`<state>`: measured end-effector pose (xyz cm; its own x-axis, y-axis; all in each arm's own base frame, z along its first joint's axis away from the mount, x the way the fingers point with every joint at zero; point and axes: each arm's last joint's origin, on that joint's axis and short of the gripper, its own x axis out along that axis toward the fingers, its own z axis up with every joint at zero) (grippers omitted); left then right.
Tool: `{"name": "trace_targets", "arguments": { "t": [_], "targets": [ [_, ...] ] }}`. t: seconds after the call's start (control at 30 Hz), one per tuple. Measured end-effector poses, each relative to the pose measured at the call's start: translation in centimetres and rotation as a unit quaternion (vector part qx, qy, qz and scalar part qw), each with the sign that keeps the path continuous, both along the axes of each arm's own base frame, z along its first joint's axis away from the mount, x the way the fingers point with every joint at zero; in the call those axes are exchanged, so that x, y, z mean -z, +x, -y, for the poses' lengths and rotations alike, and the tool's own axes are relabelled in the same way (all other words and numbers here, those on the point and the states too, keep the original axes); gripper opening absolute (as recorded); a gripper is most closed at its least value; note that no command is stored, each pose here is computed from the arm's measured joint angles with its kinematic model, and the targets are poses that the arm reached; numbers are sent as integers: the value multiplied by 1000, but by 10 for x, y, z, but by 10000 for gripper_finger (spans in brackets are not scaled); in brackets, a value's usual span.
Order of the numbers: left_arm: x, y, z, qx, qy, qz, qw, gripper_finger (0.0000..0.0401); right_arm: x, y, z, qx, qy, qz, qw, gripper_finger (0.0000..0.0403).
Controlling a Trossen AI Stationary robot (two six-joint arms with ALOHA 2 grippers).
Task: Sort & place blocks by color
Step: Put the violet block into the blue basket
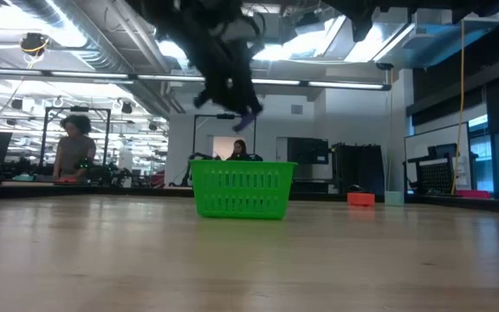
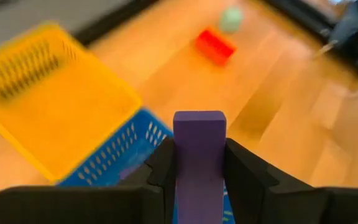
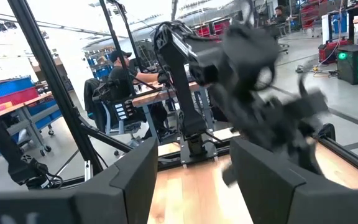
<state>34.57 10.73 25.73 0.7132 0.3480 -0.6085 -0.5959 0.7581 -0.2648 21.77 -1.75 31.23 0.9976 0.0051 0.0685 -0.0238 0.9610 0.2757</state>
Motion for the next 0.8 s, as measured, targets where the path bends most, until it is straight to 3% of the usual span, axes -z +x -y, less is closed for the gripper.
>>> {"name": "trace_targets", "arguments": {
  "t": [0.43,0.8],
  "targets": [
    [84,25,-6,-71,-108,-78,989,93,0,0,0,0,-1,0,1000,205],
    [98,28,-6,-97,-115,-90,985,109,0,0,0,0,0,-2,1000,205]
  ]
}}
